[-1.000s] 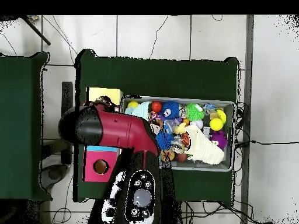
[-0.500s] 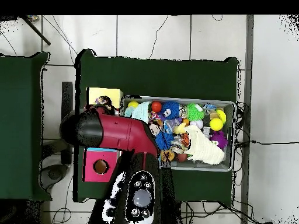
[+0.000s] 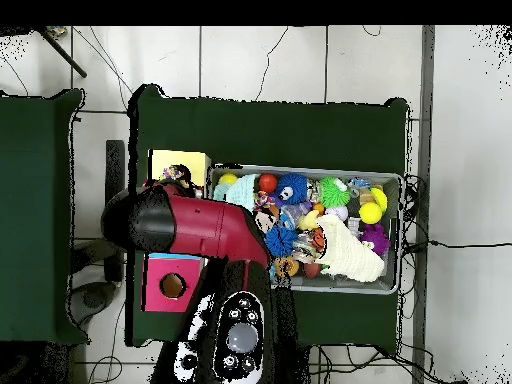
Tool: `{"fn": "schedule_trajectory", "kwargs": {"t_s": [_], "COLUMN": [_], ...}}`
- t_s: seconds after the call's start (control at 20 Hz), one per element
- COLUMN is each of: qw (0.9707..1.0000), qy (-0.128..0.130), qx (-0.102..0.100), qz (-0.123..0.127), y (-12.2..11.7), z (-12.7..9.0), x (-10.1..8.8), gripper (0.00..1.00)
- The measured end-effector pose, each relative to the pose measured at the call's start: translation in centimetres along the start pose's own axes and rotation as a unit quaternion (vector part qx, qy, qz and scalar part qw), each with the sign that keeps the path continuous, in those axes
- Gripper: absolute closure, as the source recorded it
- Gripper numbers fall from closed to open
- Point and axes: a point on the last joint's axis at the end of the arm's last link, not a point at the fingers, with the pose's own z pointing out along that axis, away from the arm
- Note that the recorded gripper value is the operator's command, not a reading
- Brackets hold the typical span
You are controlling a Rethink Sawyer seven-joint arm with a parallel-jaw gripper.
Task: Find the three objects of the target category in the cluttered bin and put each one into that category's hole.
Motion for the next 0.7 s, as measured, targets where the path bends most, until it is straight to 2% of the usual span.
{"fn": "schedule_trajectory", "kwargs": {"t_s": [0.7], "qw": [0.9999], "qy": [0.003], "qx": [-0.014], "qz": [-0.008], "y": [1.7], "z": [0.2], "x": [0.3], "gripper": [1.00]}}
